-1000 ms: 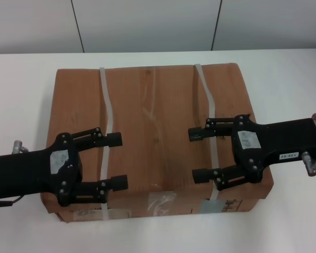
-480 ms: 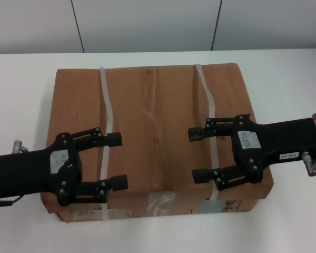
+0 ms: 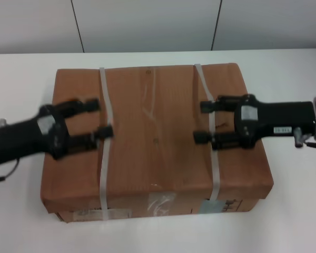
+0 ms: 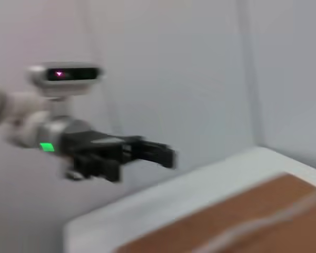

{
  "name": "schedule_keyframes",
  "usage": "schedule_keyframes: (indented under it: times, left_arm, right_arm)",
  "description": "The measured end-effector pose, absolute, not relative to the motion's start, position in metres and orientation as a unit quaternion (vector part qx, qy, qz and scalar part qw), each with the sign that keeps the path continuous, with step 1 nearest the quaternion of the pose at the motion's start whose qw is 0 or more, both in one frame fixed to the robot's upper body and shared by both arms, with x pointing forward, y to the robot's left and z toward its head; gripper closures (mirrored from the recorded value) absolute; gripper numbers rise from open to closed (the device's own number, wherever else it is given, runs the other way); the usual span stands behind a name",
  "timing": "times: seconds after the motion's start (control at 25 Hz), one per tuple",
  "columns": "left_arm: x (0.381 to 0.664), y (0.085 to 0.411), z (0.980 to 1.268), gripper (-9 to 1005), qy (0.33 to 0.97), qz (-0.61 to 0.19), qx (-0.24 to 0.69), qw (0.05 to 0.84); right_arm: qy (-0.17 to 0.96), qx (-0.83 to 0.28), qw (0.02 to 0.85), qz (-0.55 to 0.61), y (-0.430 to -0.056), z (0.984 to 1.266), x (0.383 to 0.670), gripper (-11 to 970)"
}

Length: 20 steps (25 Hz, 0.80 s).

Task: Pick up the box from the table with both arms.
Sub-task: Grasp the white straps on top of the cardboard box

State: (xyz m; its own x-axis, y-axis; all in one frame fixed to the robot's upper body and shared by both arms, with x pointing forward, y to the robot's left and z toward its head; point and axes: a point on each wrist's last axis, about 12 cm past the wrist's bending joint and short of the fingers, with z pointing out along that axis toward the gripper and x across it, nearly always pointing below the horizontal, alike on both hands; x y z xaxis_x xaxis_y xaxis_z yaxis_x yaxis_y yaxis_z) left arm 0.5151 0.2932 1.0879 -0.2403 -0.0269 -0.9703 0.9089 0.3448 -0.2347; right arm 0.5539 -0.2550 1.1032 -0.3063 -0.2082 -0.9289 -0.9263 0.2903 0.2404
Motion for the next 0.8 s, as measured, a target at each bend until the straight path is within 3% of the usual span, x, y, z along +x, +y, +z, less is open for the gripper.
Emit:
schedule_keyframes:
  times: [0.36,0.8]
  left_arm:
    - [0.534,0.316,1.068,168,0.753,-0.400,0.197,0.484]
    - [0.549,0.308,1.053,169,0.802,-0.384,0.137,0.436]
  right_arm:
    - [0.783,-0.285,0.422,0.358,-0.275,1.083,0.573,114]
    - [0.833,-0.194,0.402,0.327,-0.276,1.060,0.583,125]
